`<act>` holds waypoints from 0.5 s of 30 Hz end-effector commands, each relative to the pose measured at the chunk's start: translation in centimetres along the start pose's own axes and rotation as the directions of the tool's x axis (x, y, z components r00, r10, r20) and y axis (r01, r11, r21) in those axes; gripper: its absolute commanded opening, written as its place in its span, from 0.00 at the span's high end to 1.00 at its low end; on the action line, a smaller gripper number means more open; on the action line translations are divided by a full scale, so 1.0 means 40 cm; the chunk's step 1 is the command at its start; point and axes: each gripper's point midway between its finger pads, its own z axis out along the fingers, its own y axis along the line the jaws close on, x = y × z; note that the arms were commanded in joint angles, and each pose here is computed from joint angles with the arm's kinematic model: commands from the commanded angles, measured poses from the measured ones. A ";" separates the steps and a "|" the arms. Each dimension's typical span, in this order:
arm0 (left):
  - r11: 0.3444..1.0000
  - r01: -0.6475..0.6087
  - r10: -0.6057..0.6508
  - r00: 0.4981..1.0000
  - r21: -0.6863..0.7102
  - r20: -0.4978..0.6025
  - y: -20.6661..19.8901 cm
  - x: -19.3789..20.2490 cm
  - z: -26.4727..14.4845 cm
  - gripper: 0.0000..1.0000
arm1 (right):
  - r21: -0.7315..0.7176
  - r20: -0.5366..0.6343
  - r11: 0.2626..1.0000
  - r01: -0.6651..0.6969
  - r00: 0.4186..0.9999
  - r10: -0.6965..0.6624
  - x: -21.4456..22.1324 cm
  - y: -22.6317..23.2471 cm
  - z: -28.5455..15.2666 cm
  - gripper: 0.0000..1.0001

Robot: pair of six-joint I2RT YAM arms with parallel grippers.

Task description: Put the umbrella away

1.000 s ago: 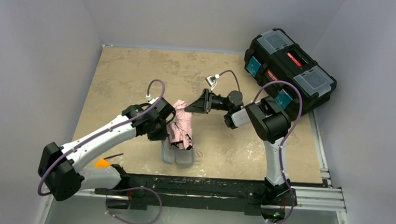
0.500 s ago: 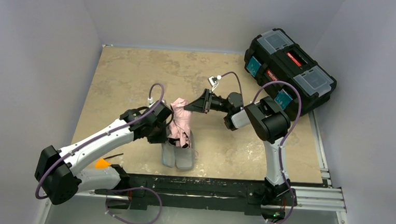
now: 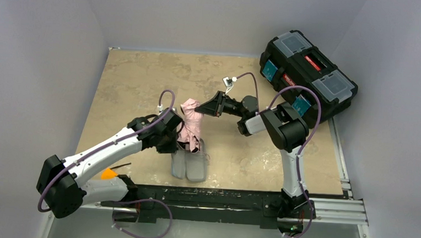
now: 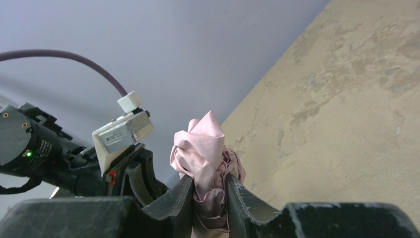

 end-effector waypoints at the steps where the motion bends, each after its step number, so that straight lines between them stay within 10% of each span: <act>1: 0.999 -0.014 0.013 1.000 0.040 0.020 -0.015 -0.013 0.000 1.00 | -0.158 0.271 0.930 0.333 0.920 -0.283 -0.156 0.201 -0.006 1.00; 15: 0.999 0.001 -0.002 1.000 0.047 0.024 -0.021 -0.021 0.007 1.00 | -0.068 0.303 0.961 0.268 0.923 -0.236 -0.131 0.129 -0.035 1.00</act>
